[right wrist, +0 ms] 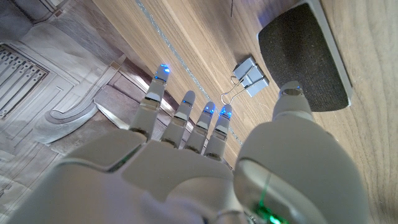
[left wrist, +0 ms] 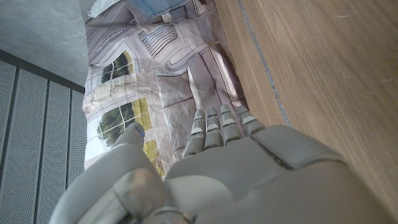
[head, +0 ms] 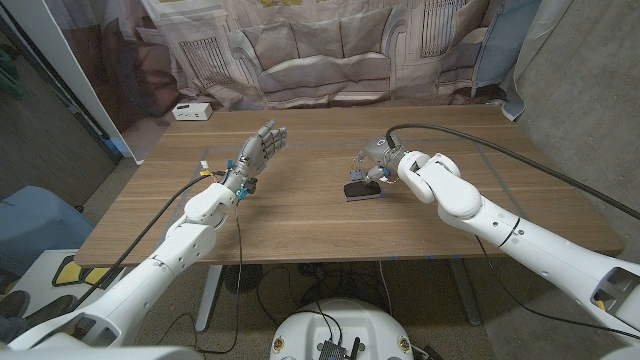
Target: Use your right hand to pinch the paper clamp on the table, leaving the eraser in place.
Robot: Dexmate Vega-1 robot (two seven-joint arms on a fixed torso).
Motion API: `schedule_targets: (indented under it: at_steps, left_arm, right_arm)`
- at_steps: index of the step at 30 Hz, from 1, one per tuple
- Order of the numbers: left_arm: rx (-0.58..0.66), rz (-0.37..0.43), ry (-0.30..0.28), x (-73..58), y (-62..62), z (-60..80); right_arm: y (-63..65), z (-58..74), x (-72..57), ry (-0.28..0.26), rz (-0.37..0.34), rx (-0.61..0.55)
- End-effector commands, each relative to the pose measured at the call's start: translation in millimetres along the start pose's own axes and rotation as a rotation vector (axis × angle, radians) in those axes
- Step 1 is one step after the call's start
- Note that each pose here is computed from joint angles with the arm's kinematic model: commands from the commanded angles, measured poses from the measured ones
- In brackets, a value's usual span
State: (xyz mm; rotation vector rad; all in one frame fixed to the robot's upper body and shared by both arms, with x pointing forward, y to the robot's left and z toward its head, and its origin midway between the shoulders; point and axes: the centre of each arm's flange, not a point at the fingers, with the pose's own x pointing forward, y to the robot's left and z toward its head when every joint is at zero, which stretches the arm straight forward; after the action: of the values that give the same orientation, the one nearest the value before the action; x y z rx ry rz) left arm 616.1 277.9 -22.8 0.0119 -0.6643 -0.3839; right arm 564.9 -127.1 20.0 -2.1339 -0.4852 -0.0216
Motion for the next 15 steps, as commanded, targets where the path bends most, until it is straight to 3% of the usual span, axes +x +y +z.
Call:
schedule_targets:
  at_steps: [1,15]
  left_arm:
    - [-0.004,0.004,-0.006,-3.6,0.2,-0.9]
    - [0.001,-0.002,-0.010,-6.9,-0.5,1.5]
  right_arm:
    - [-4.8,0.2,-0.3,0.009,-0.005,-0.002]
    - [-7.0,-10.6,-13.3,0.053,-0.093,0.133]
